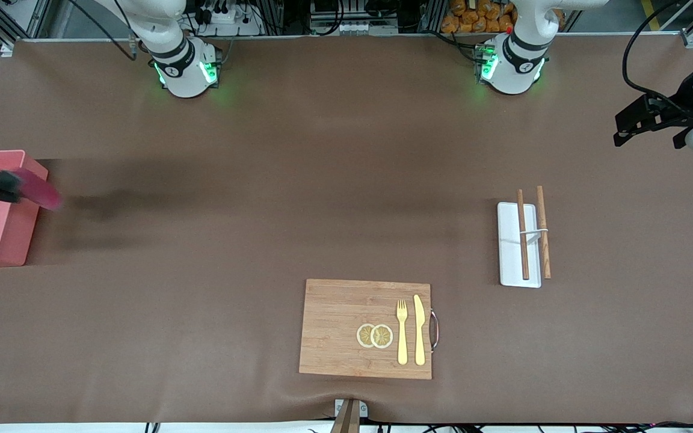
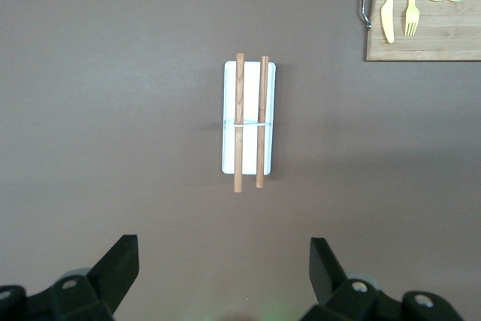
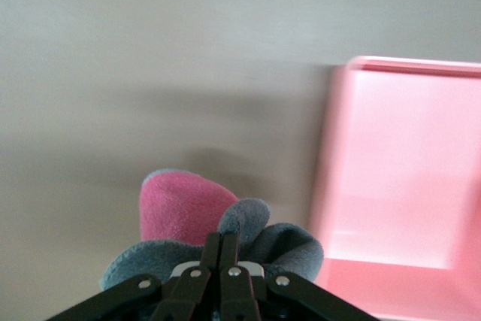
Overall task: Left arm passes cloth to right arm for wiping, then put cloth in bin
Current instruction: 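Carry the cloth with the right gripper into the pink bin, then open the right gripper to drop the cloth in the bin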
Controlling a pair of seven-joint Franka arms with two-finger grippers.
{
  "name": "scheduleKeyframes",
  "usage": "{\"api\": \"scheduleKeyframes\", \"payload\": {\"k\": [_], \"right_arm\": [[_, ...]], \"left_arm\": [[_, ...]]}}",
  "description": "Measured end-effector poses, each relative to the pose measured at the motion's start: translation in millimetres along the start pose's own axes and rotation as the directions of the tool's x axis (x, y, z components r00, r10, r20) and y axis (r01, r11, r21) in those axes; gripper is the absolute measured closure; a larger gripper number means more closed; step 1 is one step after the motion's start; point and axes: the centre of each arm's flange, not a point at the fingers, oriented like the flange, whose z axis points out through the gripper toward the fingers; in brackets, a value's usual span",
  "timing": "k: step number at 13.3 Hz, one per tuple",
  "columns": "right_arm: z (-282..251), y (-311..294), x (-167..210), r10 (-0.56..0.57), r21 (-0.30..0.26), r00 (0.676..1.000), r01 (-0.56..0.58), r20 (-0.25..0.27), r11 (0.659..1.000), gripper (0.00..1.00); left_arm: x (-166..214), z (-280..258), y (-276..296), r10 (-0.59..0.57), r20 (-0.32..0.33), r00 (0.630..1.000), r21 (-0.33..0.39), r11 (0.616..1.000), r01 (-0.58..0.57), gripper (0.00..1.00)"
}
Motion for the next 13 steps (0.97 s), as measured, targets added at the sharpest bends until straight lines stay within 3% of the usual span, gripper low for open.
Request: {"api": "scheduleKeyframes", "payload": {"k": [3,6,7,11,13], "right_arm": [[-34.1,73.5,-42.3,-0.134,-0.075,0.99,0.131,-0.034,0.989,0.98],[5.5,133.7,-49.4,-0.195,-0.108,0.98,0.19,-0.045,0.976,0.98],[39.4,149.2,-45.3,-0.212,-0.088,0.976,0.207,-0.057,0.974,0.98],[206.0,191.4,-45.0,-0.23,0.092,0.963,0.245,-0.141,0.965,0.98],[225.5,193.5,-41.3,-0.231,0.108,0.962,0.247,-0.145,0.963,0.86]], "left_arm": [[0.0,0.1,-1.1,-0.002,0.0,1.0,0.0,1.0,0.002,0.0],[0.4,1.4,-0.5,0.0,0.003,1.0,0.0,1.0,0.0,0.0],[1.2,3.2,0.8,0.002,0.007,1.0,0.0,1.0,-0.002,0.0],[9.9,19.9,2.4,0.004,0.038,0.999,0.002,1.0,-0.004,0.0],[15.7,30.1,3.1,0.005,0.055,0.998,0.002,1.0,-0.005,0.0]]}}
